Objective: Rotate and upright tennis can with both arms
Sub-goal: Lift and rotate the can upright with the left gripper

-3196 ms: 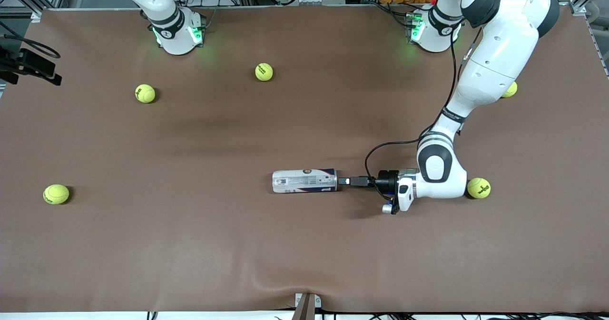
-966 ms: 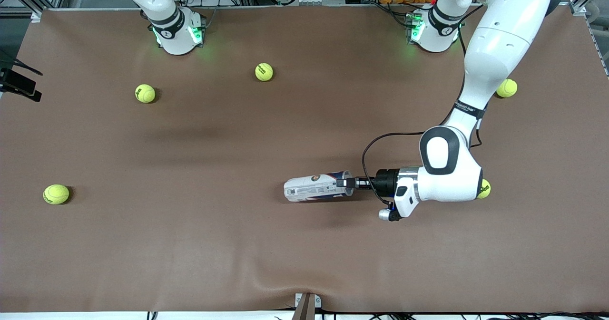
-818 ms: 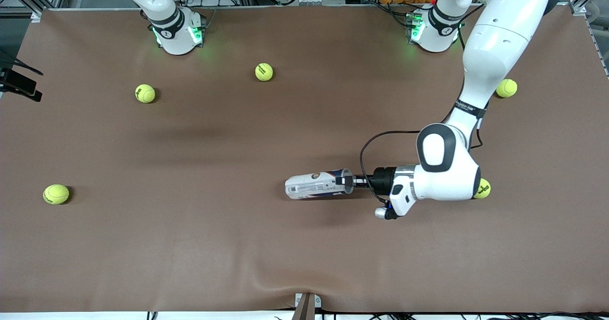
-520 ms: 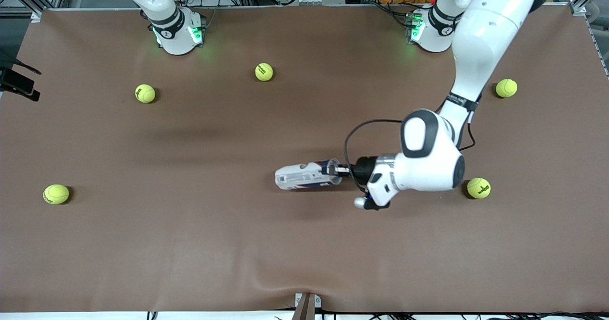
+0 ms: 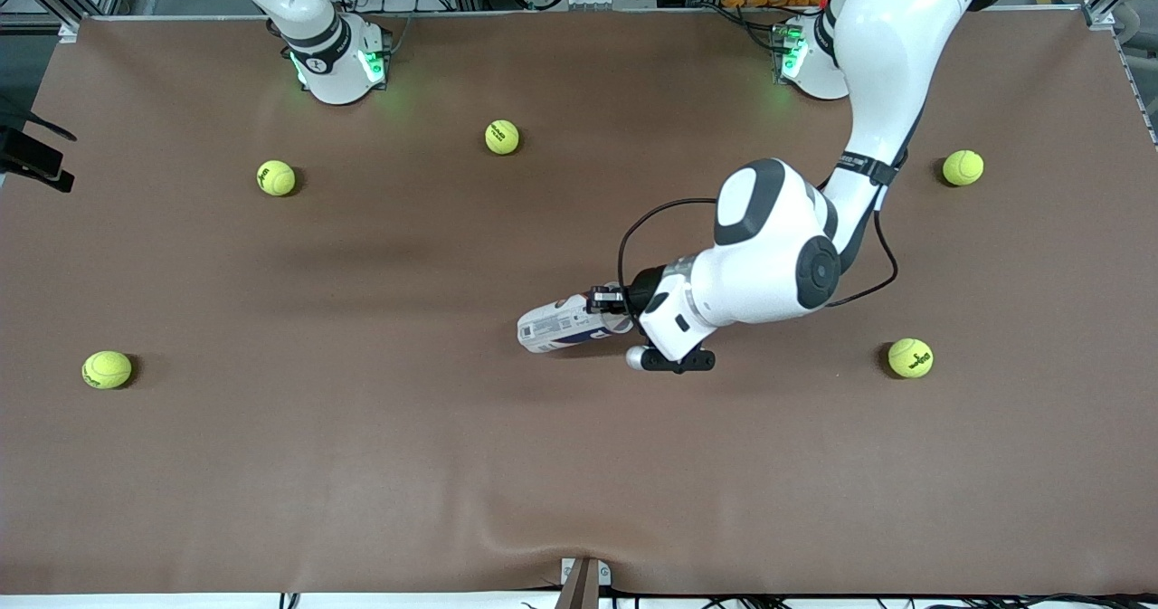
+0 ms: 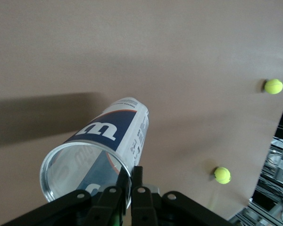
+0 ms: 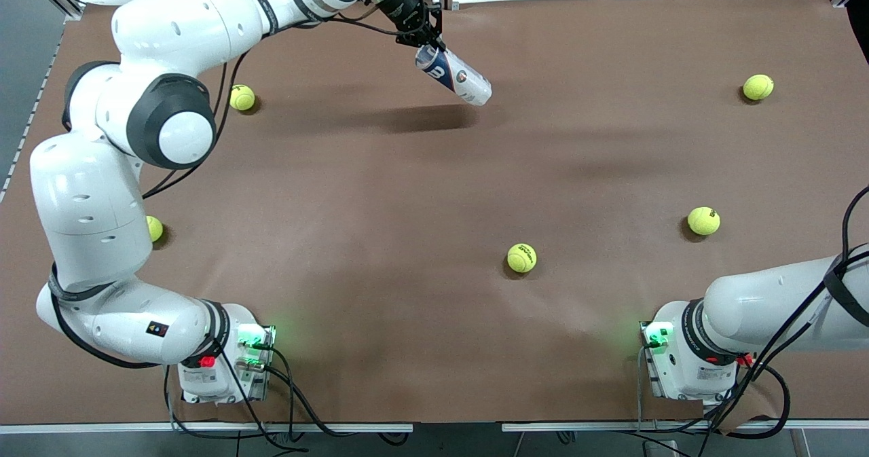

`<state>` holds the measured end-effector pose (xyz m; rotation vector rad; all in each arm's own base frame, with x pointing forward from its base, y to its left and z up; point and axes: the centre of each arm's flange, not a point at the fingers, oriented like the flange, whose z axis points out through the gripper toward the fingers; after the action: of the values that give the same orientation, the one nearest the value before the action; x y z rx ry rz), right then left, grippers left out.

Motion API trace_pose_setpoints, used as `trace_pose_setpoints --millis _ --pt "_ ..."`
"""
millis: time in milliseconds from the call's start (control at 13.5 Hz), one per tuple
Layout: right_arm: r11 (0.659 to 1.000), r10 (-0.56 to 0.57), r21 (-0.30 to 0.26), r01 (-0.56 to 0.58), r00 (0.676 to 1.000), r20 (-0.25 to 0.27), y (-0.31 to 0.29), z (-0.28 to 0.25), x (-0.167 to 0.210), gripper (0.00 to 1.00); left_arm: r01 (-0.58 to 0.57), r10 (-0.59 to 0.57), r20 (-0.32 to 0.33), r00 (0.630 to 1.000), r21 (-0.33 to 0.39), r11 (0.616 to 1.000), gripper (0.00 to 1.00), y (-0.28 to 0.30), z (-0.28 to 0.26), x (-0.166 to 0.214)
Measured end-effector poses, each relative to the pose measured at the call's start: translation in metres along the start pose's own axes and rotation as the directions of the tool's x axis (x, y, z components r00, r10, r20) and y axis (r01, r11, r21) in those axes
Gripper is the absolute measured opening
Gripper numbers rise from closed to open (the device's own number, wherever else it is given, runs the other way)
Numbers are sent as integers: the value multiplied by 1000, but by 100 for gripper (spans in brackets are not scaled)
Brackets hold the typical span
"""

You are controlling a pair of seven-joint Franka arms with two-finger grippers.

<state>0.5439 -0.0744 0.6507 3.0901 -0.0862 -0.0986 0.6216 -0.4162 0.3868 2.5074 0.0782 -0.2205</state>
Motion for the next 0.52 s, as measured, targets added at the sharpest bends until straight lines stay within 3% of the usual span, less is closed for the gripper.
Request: trace_pose_setpoints --millis 520 --pt "1000 -6 0 6 1000 1 -3 0 0 100 -24 31 -41 999 159 987 5 53 8 -47"
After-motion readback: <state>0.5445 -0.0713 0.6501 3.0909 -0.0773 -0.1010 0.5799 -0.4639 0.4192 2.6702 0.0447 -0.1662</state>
